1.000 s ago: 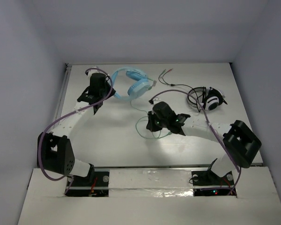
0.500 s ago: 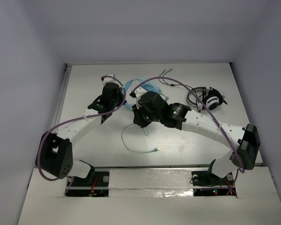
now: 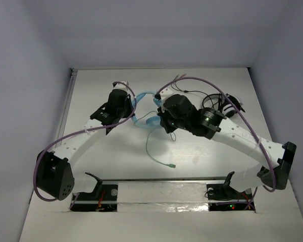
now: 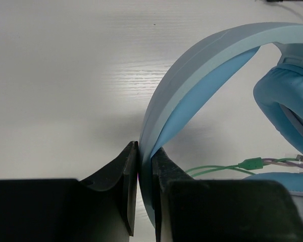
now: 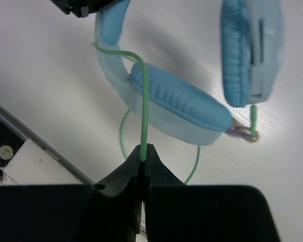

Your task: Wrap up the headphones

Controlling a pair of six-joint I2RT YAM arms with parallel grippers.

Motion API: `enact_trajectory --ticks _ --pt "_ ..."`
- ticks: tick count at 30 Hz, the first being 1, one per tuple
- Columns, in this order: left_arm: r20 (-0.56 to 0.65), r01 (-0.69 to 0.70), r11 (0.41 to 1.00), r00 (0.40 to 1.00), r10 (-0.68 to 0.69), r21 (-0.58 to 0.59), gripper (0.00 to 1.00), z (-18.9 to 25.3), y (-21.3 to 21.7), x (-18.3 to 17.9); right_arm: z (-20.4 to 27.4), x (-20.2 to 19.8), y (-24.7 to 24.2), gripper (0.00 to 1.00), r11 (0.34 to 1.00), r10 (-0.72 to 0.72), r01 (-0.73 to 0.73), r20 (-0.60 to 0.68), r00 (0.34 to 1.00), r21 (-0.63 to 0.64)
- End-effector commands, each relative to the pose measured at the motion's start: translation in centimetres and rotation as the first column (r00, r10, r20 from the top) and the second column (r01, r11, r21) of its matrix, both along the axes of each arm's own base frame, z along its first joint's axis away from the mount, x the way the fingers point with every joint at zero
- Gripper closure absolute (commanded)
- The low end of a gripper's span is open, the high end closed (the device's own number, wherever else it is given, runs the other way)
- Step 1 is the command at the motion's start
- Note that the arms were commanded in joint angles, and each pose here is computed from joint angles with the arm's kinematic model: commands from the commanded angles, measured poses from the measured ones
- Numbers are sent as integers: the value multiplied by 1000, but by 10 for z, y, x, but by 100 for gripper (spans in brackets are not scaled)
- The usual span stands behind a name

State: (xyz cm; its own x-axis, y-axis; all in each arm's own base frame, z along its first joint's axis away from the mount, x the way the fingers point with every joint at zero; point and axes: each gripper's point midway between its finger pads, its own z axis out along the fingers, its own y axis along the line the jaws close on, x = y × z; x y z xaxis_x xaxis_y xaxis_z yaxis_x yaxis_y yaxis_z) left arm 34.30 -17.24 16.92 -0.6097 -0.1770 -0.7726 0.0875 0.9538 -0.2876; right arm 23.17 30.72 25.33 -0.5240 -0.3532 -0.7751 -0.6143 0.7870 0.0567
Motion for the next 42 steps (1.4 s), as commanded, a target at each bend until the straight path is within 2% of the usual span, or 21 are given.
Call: enact_trajectory --ticks 1,2,6,8,10,14,20,24,28,31,33,36,37,39,40,42 --pt "103 122 992 988 -119 -21 100 58 -25 7 24 4 -25 100 999 -44 44 61 997 7" --pt "58 136 991 989 -137 17 100 48 -24 5 27 5 -33 100 998 -64 64 66 996 8" --pt "38 232 962 970 -239 143 100 53 -24 1 32 9 -58 100 992 -125 127 97 987 -15" --pt "22 278 946 958 -286 167 100 53 -24 -5 36 13 -68 100 988 -151 154 118 981 -20" --pt "26 348 927 934 -355 140 100 55 -33 -14 35 18 -75 100 982 -183 188 125 975 -27" --pt "74 340 928 933 -353 152 100 68 -29 -15 18 7 -80 100 981 -187 190 69 980 -39" --pt "85 305 934 942 -325 189 100 73 -22 -8 16 -25 -76 100 991 -92 90 7 996 100" --pt "133 268 944 946 -295 190 100 89 -19 -3 -1 -36 -81 100 992 -82 85 -34 996 90" --pt "159 282 941 937 -312 185 100 106 -22 -3 7 -18 -92 100 979 -193 190 26 981 78" --pt "133 374 915 909 -394 152 100 99 -38 -14 21 10 -98 100 949 -312 306 104 944 72" --pt "111 382 909 909 -402 164 100 90 -38 -18 25 23 -100 100 940 -341 333 128 932 75" --pt "145 257 941 945 -292 219 100 97 -16 -7 15 12 -95 100 962 -274 272 77 959 31" --pt "176 195 951 955 -240 240 100 107 -7 -1 24 1 -92 100 971 -231 225 62 971 86" --pt "206 174 957 953 -222 231 100 118 -7 3 33 -16 -77 100 974 -129 118 45 991 194" --pt "219 171 959 950 -222 227 100 125 -8 6 42 -37 -60 100 962 9 -13 18 1000 273" --pt "210 161 959 955 -211 235 100 122 -8 9 59 -58 -55 100 924 103 -111 42 994 365"
